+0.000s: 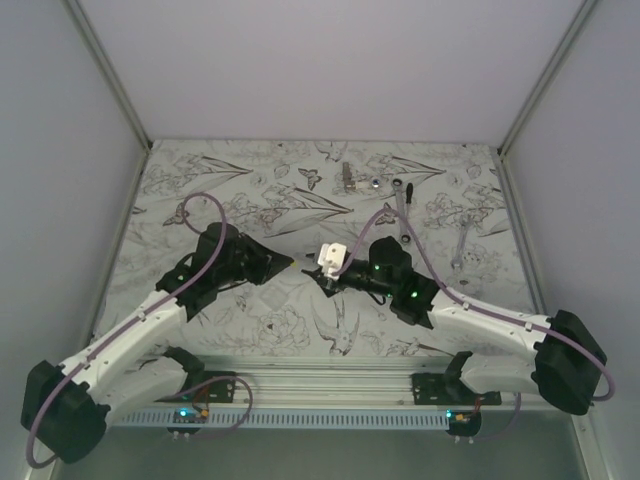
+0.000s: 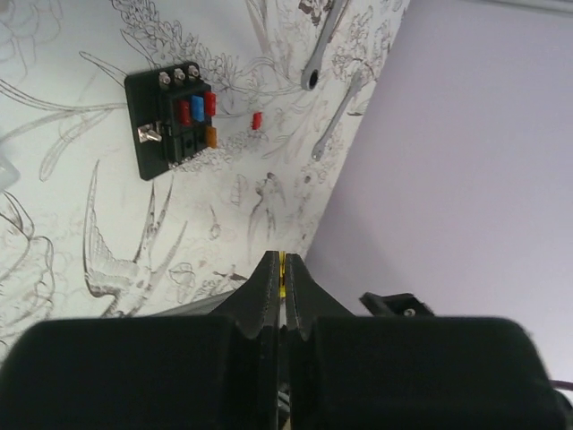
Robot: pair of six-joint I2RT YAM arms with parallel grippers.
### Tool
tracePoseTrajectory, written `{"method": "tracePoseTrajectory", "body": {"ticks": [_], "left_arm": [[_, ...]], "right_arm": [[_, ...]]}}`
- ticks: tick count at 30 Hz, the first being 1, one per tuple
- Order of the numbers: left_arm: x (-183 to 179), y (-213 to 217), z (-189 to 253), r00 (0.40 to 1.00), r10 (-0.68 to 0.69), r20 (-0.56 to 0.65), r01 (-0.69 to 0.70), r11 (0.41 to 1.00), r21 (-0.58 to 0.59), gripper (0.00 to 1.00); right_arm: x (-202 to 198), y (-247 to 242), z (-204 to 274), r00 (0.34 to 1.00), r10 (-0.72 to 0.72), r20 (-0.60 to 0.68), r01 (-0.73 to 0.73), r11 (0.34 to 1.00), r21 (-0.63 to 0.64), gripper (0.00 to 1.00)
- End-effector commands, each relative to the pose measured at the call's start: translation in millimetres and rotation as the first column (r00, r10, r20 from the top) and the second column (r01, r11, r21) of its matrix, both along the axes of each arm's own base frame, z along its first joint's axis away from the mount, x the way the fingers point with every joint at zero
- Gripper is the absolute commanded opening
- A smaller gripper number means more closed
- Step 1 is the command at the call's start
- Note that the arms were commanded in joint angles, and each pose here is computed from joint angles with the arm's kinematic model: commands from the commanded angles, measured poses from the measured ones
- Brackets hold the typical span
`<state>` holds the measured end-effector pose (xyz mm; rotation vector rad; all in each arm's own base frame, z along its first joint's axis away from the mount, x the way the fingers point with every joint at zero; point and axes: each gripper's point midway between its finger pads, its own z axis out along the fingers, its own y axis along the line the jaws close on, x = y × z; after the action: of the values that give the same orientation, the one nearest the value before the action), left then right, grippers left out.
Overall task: Snap on the fuse box
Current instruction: Pick up the fuse from the center of the board.
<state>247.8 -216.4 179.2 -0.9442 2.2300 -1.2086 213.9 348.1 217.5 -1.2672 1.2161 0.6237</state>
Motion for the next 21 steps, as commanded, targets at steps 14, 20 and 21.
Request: {"method": "tracePoseTrajectory", "body": {"ticks": [14,20,21], "left_arm": [[-12.1,-4.4,25.2,0.985,0.084,-0.15,-0.11,0.979,-0.174,0.0],[-17.0,-7.5,29.3,0.986,0.074,-0.149,-0.102,0.976,-0.191,0.0],[-18.1,-8.6,30.6,0.987,0.069,-0.147,-0.097,0.976,-0.193,0.0]], "right_arm": [[-12.8,11.8,21.5,0.945,0.077,0.318,-0.065,0.997,-0.048,0.38],[-11.0,14.8,15.8,0.942,0.073,0.328,-0.056,0.997,-0.061,0.38],[-9.7,15.1,15.7,0.941,0.065,0.331,-0.048,0.997,-0.06,0.38]]}}
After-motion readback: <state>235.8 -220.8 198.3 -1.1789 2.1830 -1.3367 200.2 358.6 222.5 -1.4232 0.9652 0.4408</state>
